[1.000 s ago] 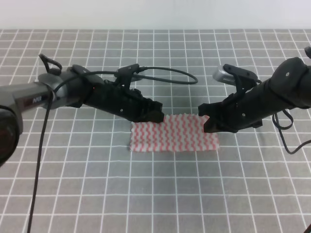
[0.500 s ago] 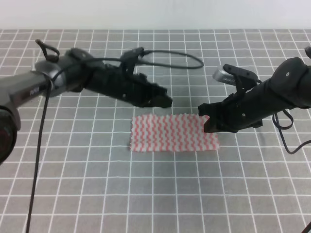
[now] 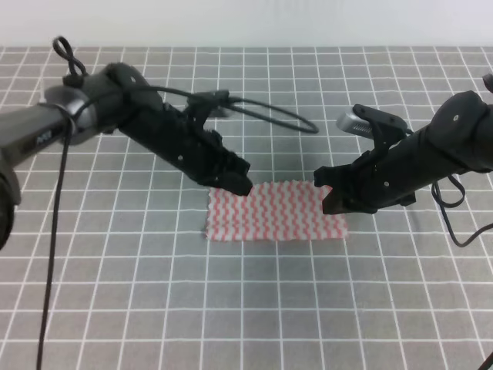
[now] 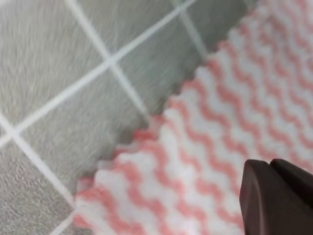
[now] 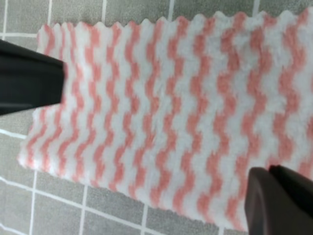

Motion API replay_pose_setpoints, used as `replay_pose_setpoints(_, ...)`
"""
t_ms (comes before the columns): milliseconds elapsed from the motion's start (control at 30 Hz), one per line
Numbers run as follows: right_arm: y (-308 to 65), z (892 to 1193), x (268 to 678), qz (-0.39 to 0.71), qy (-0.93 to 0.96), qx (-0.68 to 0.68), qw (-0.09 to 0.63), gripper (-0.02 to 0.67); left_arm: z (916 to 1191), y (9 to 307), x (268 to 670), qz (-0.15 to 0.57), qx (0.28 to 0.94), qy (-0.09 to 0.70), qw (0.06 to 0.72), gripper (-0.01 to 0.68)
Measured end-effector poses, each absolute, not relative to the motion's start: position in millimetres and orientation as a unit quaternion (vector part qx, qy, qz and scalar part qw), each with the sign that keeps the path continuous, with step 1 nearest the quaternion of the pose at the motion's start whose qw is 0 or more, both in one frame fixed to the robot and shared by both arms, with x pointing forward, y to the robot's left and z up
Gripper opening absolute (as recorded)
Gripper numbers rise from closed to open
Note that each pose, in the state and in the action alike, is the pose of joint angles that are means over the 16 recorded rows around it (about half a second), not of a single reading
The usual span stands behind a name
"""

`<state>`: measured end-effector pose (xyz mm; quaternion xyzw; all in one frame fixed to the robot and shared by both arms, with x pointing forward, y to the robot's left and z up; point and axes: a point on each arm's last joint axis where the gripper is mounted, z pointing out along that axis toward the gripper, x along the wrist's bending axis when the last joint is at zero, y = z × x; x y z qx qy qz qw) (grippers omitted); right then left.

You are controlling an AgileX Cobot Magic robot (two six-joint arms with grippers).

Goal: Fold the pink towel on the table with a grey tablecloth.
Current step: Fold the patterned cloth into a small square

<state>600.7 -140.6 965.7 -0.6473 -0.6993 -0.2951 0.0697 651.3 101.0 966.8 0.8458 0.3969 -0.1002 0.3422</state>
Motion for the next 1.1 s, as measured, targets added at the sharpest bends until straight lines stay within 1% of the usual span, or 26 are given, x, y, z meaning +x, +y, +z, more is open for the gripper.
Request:
replay_pose_setpoints(200, -141, 966, 600, -0.294, -0.700, -0.647, 0.071, -0.015, 991, 109, 637, -0.059, 0.845, 0.394, 0.356, -0.003)
replay_pose_setpoints(367, -141, 966, 600, -0.294, -0.700, -0.647, 0.071, -0.015, 1000, 117, 624, -0.030, 0.839, 0.402, 0.365, -0.003)
replay_pose_setpoints(567, -140, 965, 600, -0.293, -0.700, -0.647, 0.072, -0.015, 988, 125, 617, -0.028, 0.829, 0.426, 0.362, -0.003)
replay_pose_setpoints(800, -140, 965, 599, -0.291, -0.702, -0.646, 0.076, -0.015, 966, 133, 621, -0.071, 0.812, 0.459, 0.353, -0.003)
replay_pose_setpoints(1100, -140, 965, 598, -0.288, -0.704, -0.645, 0.080, -0.014, 945, 141, 624, -0.115, 0.798, 0.480, 0.344, -0.003)
